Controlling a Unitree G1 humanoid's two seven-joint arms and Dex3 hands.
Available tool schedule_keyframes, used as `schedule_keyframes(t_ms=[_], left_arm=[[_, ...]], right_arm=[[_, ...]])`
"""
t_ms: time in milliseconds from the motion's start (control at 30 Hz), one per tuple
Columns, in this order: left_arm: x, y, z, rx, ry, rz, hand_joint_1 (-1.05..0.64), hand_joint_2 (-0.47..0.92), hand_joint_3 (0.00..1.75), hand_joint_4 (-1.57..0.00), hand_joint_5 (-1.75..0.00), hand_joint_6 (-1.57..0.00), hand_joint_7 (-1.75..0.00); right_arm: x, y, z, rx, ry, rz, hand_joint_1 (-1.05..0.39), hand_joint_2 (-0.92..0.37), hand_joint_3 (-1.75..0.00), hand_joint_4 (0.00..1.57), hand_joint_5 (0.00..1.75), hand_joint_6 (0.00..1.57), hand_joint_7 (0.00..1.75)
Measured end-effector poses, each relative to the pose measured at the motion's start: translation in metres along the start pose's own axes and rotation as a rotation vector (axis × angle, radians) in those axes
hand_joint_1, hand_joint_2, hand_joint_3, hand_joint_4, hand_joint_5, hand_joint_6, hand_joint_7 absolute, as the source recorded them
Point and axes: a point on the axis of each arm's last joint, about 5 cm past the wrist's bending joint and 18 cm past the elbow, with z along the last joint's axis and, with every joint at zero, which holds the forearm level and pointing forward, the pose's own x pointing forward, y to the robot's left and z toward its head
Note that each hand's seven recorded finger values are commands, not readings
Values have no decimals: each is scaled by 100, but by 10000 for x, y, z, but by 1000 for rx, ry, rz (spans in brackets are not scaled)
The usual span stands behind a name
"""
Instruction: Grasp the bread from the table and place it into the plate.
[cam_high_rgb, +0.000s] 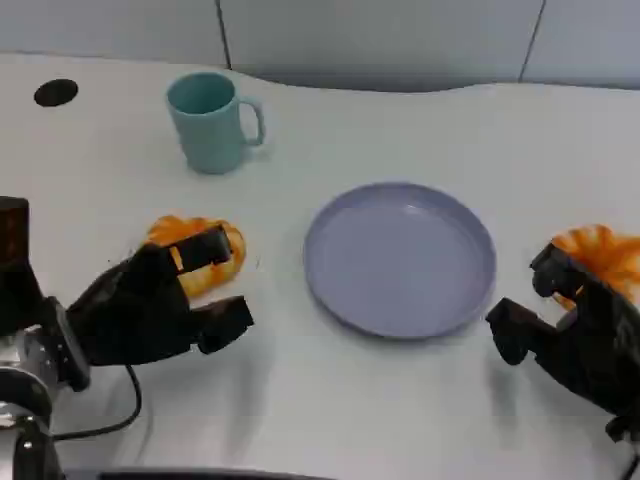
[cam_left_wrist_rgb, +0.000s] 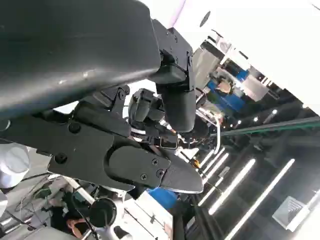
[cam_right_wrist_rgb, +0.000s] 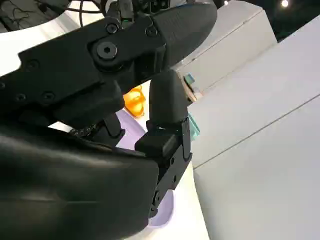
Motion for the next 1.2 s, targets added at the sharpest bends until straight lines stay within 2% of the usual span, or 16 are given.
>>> schedule_keyframes(t_ms=[933,1133,1200], left_arm=[[0,0,0,0,0,0,-77,91,1,-70,-175,-48,-148],[8,-8,65,29,-42,23,-74,92,2,-66,-175,-43,-161],[19,-18,140,61,-70,39,-71,92,4,-55,-175,-37,-158]], right_arm=[[-1,0,1,-2,-3,3,-42,-88,0,88,175,63,175],[8,13,28,-13,-11,-5,-42,-87,0,89,175,65,175],[8,12,28,-13,-12,-5,-41,-87,0,89,175,65,175]])
